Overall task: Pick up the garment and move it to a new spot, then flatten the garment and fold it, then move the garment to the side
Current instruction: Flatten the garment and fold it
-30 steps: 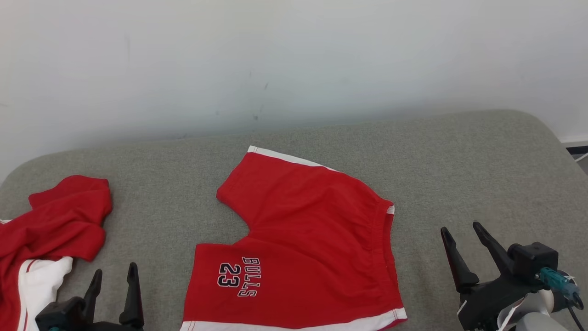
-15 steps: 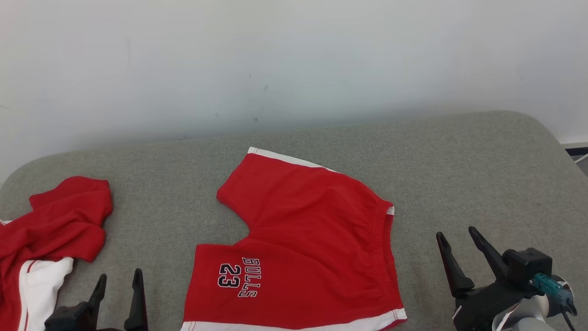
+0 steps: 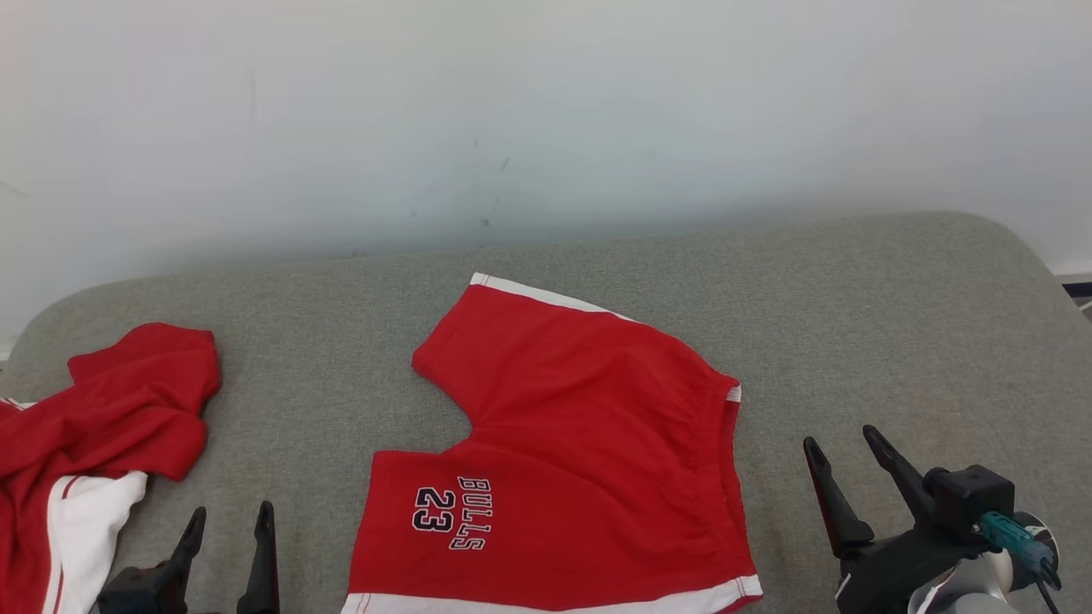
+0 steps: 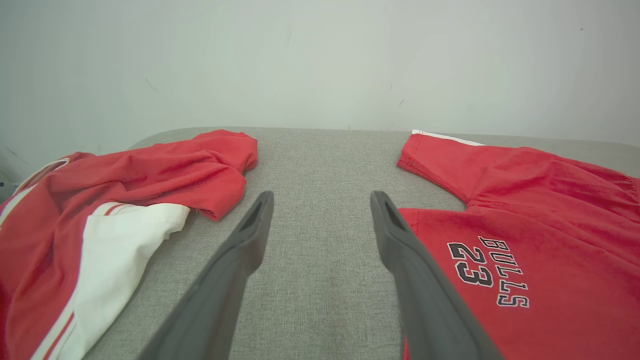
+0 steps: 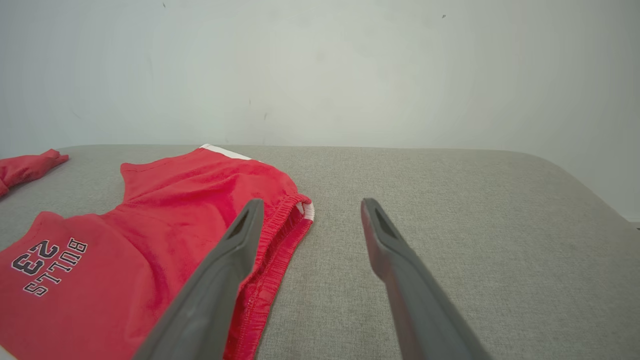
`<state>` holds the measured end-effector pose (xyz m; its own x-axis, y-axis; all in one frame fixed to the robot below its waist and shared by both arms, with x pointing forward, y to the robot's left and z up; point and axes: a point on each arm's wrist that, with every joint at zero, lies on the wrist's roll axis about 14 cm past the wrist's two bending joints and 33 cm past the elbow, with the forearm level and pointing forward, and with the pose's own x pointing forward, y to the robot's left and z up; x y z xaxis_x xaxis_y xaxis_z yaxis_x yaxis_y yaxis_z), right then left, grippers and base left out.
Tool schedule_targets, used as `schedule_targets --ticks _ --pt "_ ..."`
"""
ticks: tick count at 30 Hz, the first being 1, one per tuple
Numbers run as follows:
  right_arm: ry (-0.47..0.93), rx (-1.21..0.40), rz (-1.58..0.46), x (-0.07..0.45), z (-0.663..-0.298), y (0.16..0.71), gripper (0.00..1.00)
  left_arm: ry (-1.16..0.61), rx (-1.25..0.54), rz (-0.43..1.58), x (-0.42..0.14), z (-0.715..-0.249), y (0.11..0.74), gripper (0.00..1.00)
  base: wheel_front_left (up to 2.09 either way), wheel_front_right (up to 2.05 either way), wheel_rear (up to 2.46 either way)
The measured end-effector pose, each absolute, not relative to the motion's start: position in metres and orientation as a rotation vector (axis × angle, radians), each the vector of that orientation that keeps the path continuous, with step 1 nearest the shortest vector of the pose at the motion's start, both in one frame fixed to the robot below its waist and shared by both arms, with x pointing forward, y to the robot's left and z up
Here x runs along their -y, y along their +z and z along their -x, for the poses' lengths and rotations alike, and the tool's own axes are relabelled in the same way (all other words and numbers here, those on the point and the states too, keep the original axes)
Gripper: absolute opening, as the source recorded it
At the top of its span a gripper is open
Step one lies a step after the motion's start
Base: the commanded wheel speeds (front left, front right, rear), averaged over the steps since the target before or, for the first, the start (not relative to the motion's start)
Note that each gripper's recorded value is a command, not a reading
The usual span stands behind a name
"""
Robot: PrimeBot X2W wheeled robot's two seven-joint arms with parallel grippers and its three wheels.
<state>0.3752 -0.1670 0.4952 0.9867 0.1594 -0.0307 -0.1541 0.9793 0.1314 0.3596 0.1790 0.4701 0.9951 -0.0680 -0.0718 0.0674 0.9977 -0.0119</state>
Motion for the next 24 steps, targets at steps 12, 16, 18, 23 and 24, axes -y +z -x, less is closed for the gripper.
schedule_targets --ticks 12,16,18,23,24 --pt "0.160 -0.046 -0.106 0.1683 -0.3727 0.4920 1.00 -0.070 -0.066 0.014 -0.1771 -0.3584 0.4719 1.00 0.00 0.00 0.00" --pt "0.162 -0.048 -0.106 0.1677 -0.3726 0.4911 1.00 -0.082 -0.072 -0.005 -0.1747 -0.3573 0.4705 1.00 0.00 0.00 0.00" --pt "0.158 -0.049 -0.108 0.1688 -0.3729 0.4907 1.00 -0.089 -0.071 -0.017 -0.1732 -0.3566 0.4704 1.00 0.00 0.00 0.00" --pt "0.165 -0.051 -0.109 0.1659 -0.3743 0.4898 1.00 -0.081 -0.080 -0.021 -0.1766 -0.3547 0.4691 1.00 0.00 0.00 0.00" --pt "0.167 -0.052 -0.109 0.1652 -0.3746 0.4897 1.00 -0.082 -0.080 -0.022 -0.1760 -0.3540 0.4689 1.00 0.00 0.00 0.00"
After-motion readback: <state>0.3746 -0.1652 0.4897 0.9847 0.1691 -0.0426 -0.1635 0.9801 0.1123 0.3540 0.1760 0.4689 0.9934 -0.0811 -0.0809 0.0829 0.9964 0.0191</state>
